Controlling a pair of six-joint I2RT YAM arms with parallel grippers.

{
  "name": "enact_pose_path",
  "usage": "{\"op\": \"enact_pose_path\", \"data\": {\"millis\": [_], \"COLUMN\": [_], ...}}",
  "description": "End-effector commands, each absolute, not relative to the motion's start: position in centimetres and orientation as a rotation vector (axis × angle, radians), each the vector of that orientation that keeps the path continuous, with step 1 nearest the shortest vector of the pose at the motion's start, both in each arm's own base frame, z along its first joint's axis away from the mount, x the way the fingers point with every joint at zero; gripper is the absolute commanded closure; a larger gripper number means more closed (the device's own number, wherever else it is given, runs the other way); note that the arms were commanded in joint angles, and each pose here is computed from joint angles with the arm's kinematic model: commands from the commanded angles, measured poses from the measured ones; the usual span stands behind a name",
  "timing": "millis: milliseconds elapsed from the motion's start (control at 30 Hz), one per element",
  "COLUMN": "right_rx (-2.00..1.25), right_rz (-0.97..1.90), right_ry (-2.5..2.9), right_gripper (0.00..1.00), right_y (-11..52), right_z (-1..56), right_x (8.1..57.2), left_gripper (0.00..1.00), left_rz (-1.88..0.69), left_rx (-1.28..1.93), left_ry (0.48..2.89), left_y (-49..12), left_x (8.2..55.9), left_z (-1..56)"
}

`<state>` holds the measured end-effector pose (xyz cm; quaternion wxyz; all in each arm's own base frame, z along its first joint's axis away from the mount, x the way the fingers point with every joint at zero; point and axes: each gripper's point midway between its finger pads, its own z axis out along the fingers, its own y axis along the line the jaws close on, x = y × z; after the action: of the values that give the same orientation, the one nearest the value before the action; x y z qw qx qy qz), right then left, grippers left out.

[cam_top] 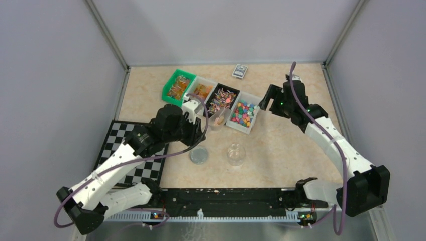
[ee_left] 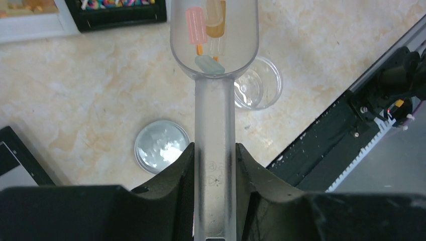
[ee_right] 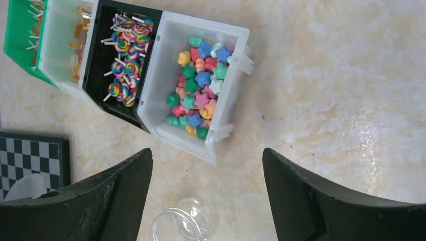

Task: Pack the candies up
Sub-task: Place the fake candies in the packing bottle.

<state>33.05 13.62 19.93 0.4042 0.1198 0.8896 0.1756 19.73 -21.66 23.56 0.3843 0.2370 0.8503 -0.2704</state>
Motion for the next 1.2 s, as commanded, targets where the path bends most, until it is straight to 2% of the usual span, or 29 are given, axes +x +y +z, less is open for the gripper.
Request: {"op": "enact_pose_path", "data": {"millis": [0,333,700,1167], "right_rx": [0.277,0.276,0.275,0.282], "right_rz": [0.394,0.398,0.384,0.363], "right_ry": [2.19,2.166,2.154,2.136], "right_gripper": [0.21,0.21,0.21,0.21], "right_y": [12.5,12.2,11.7,10.9], "right_z": [22.0,22.2,22.4,22.3], "right_x": [32.6,32.0,31.4,30.6], "left_gripper": [1.0,1.0,1.0,1.0], "left_rz": [-0.707,-0.879,-0.905,-0.957], "left_rx": [0.56,0.656,0.853,0.952], "left_ry": [2.18,2.272,2.329,2.347], "left_y": [-20.8,-21.4,-21.5,-22.4], "left_x": [17.6,12.5,10.5,10.0], "left_z": [24.9,23.0,20.4,19.3]}}
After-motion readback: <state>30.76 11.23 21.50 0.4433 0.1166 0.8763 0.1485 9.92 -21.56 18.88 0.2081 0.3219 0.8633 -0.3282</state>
